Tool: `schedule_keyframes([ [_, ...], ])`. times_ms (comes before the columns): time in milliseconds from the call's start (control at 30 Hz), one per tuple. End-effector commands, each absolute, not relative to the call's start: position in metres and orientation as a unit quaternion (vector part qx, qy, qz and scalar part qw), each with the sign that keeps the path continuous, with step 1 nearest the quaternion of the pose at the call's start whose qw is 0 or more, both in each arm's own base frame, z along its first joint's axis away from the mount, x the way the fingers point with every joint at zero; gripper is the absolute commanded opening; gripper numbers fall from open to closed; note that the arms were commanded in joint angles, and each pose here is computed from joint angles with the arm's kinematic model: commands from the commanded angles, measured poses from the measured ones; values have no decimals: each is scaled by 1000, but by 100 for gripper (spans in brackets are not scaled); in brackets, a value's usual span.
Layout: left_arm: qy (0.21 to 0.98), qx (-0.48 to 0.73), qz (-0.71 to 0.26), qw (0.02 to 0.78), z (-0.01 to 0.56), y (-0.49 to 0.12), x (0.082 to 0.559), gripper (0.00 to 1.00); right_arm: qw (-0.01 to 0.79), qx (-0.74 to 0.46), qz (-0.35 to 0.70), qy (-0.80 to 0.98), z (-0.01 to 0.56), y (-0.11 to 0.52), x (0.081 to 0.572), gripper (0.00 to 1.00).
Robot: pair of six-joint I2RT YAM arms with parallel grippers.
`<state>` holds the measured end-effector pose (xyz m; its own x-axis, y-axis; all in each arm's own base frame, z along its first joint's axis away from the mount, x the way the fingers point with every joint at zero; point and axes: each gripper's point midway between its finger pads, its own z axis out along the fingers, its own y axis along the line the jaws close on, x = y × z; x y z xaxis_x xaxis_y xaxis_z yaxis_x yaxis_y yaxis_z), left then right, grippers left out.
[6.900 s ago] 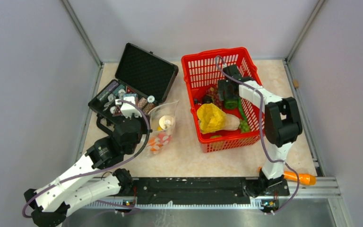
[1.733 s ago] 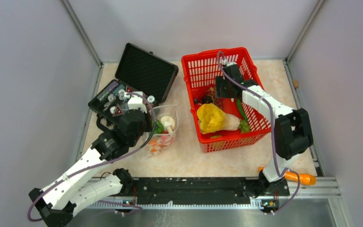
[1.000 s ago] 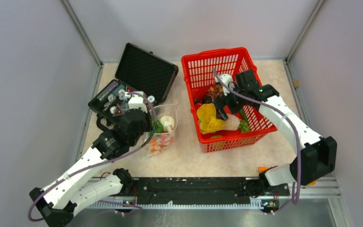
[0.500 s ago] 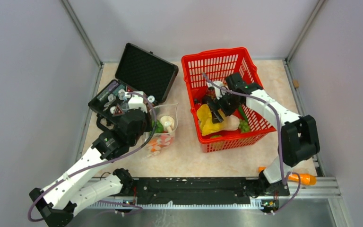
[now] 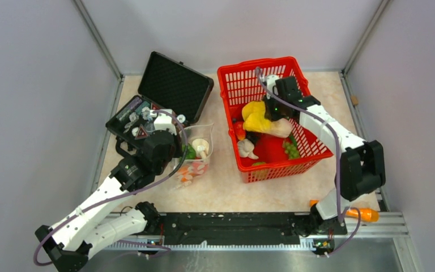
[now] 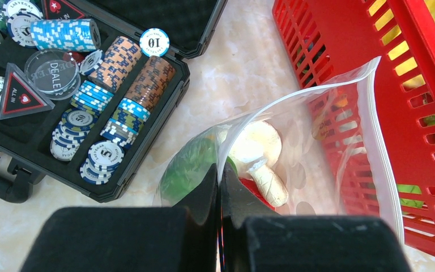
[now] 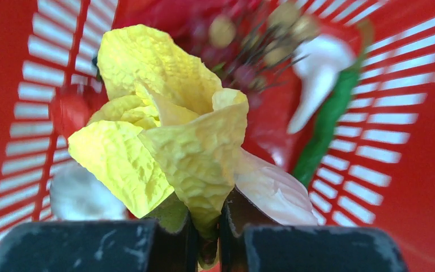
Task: Place the food in the zip-top bag and seal the zipper
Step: Adjust the fake vegetable in the bin.
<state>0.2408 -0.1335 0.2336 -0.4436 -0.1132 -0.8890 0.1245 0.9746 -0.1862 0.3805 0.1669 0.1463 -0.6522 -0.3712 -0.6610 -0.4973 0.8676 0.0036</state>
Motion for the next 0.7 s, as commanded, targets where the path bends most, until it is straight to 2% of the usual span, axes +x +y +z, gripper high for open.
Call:
schedule_keyframes([
  [0,821,-5,-136,554,258,-138,247,0,513,-144,70,844,245,149,422,0],
  [67,821,-4,-137,555,258,-139,247,0,518,-120,62,845,244,145,428,1],
  [100,821,-3,-137,554,258,-140,247,0,510,-110,55,851,236,144,432,15],
  [167,821,-1,-141,553,258,-142,248,0,478,-103,44,871,219,142,435,76],
  [200,822,0,-141,552,258,-143,248,0,456,-105,42,883,210,143,434,93],
  [267,823,0,-141,550,257,-143,248,0,435,-111,53,892,204,147,427,97],
  [367,824,-3,-138,550,255,-141,248,0,459,-128,126,870,221,167,411,97],
  [400,824,-5,-137,550,255,-140,248,0,467,-135,153,860,228,175,404,95],
  [500,822,-8,-137,553,256,-139,248,0,463,-135,201,852,234,185,386,78],
  [567,822,-7,-138,552,255,-140,249,0,438,-137,211,863,224,187,377,73],
  [667,825,-3,-139,548,254,-143,249,0,398,-134,202,884,203,185,371,72],
])
